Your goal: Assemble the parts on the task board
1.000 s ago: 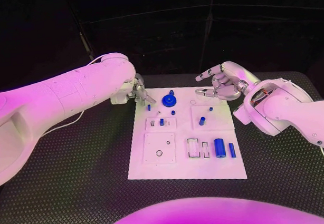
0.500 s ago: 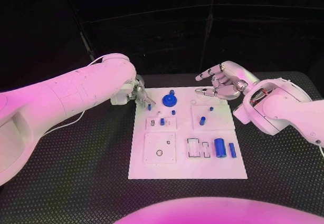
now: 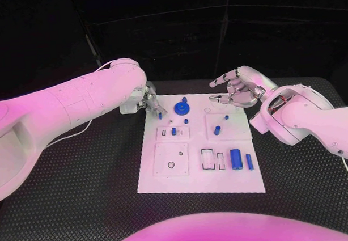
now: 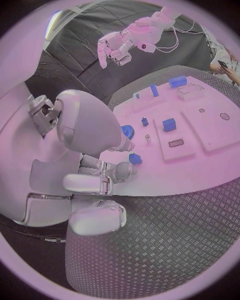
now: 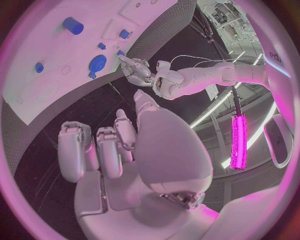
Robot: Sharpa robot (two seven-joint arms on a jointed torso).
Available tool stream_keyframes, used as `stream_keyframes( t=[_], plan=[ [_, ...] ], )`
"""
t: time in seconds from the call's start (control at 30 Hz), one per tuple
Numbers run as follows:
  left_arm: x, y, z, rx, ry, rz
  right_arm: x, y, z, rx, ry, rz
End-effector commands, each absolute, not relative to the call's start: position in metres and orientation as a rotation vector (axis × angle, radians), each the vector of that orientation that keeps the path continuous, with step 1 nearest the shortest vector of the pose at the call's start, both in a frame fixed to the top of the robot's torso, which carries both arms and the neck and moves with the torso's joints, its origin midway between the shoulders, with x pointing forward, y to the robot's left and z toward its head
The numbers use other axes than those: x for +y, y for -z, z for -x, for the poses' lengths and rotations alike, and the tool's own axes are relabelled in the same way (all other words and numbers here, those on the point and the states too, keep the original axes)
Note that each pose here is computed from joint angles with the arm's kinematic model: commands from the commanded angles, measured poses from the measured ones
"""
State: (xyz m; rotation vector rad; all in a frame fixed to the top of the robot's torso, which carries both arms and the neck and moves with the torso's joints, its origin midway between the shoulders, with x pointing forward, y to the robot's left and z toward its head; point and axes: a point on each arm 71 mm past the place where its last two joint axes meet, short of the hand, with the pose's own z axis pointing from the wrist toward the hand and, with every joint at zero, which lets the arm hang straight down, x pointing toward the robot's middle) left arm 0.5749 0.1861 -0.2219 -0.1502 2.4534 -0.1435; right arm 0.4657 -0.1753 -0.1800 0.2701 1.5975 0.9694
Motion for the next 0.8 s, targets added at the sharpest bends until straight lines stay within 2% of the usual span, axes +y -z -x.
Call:
stream_keyframes(
  t=[0.03,0.8],
  plan=[
    [0.1836,0.2208,-0.5753,2.448,0.176,0.170,-0.1741,0.1785,-0.4656,1.593,-0.981,-0.263],
    [0.1790,0.2210,-0.5743,2.454,0.204,0.189,-0.1738,0.1790,-0.4658,1.599,-0.981,-0.262]
  ],
)
